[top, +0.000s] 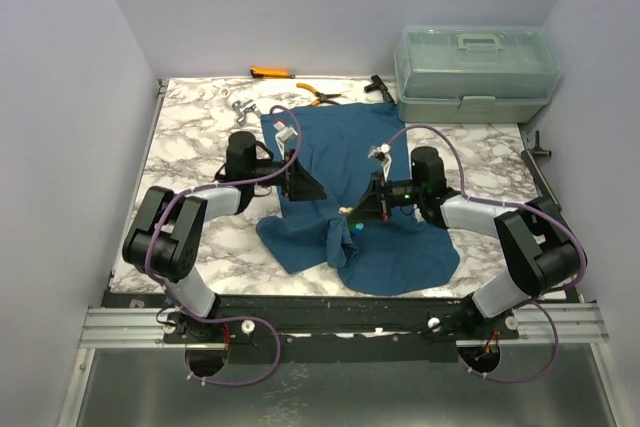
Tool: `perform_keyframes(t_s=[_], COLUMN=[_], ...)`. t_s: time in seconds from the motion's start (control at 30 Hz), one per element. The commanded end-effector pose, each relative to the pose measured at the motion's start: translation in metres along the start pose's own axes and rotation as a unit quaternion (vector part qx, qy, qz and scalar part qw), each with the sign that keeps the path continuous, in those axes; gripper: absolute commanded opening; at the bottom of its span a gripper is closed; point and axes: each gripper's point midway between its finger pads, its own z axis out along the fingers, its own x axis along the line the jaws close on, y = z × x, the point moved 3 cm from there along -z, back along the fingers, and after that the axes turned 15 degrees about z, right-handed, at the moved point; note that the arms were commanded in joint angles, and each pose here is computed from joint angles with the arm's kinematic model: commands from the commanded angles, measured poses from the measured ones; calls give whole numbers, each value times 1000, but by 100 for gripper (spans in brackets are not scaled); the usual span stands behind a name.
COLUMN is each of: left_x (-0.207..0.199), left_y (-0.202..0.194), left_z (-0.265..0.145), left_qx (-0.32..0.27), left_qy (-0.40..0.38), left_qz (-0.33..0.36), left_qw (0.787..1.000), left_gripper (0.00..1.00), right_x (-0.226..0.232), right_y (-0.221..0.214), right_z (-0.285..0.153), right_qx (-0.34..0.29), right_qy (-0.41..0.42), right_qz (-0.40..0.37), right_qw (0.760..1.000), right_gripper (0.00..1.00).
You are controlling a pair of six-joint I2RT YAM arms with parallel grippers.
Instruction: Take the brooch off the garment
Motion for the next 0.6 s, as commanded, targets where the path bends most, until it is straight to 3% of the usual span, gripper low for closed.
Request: perform_keyframes(t_s=[0.0, 0.03, 0.1, 0.2, 0.33, 0.4, 0.57], left_x=[11, 15, 26, 51, 48, 31, 9], left_y=[22, 19, 22, 26, 43, 48, 39], left_z=[-23, -29, -38, -57, -69, -60, -39], left_qx=[-18, -8, -2, 15, -35, -30, -5], left_qy=[80, 105, 166, 286, 287, 221, 152], left_qz=[43, 35, 19, -43, -50, -39, -31], left_qw=[996, 994, 986, 957, 956, 974, 988], left_gripper=[89, 98, 99, 99, 99, 99, 99], right_x=[11, 12, 12, 10, 6, 6, 9], right_y=[13, 14, 15, 14, 18, 19, 20], right_z=[0, -1, -2, -3, -3, -2, -1], right_qx=[-44, -51, -63, -81, -108, -117, -129], right_qy=[10, 11, 13, 9, 5, 9, 34], right_qz=[5, 14, 26, 41, 60, 70, 92], right_qw=[999, 999, 998, 996, 992, 991, 987], right_gripper=[0, 0, 1, 1, 1, 1, 1])
